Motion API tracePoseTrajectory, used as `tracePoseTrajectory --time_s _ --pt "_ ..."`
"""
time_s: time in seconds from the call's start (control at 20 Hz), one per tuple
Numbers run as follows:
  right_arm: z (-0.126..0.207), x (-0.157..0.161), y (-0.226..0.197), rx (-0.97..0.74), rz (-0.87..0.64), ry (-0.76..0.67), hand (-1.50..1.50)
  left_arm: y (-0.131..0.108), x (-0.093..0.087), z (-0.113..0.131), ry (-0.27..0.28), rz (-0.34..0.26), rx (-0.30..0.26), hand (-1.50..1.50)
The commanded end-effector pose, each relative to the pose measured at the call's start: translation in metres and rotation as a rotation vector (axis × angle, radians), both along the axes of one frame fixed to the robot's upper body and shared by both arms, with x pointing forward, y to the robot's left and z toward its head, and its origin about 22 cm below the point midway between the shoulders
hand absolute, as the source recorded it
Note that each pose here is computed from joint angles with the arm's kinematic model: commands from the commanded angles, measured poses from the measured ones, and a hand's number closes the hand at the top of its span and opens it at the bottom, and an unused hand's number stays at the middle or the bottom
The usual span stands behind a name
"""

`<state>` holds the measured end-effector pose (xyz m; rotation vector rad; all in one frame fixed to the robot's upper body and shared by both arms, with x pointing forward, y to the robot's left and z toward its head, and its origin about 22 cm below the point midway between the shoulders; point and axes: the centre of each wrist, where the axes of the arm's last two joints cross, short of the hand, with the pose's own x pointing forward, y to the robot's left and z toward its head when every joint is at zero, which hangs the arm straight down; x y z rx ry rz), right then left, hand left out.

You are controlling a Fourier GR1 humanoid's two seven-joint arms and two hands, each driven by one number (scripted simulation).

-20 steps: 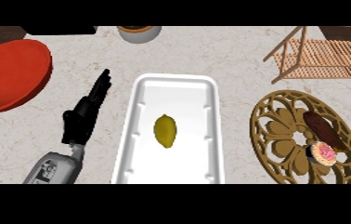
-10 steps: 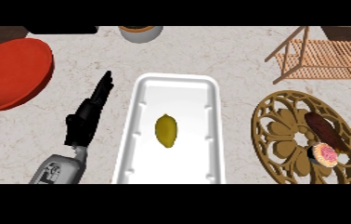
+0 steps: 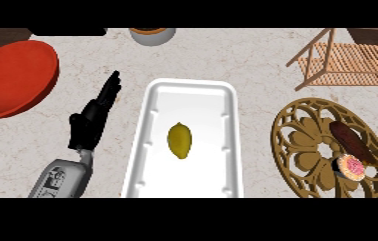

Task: Pick the cupcake from the placemat and place it in the tiered shelf

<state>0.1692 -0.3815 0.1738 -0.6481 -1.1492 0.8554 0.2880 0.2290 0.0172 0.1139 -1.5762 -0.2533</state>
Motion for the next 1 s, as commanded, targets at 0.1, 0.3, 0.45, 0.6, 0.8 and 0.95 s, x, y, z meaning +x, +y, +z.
tracePoseTrajectory --time_s 0.1,0.3,0.45,0.6,0.8,0.95 --pt "0.002 0.005 0.008 0.007 0.008 0.006 -1.5 0.002 -0.008 -0.004 -0.007 -0.01 -0.005 0.0" --pt "-0.02 0.005 0.004 -0.012 -0.024 0.018 -1.5 -0.005 -0.013 0.003 0.012 -0.015 -0.016 0.0" --pt "-0.034 0.007 0.024 -0.034 -0.031 0.05 -1.5 -0.016 -0.006 -0.004 -0.006 0.007 0.003 0.0" --pt "-0.03 -0.003 0.002 -0.034 -0.023 0.044 -1.5 -0.003 0.003 -0.006 0.01 -0.006 0.015 0.0" --pt "-0.034 0.004 0.01 -0.05 -0.021 0.055 -1.5 -0.022 -0.02 0.003 -0.005 0.007 -0.012 0.0" --pt "-0.046 0.02 0.007 -0.074 -0.033 0.071 -1.5 -0.013 0.002 -0.007 0.008 -0.003 0.005 0.0"
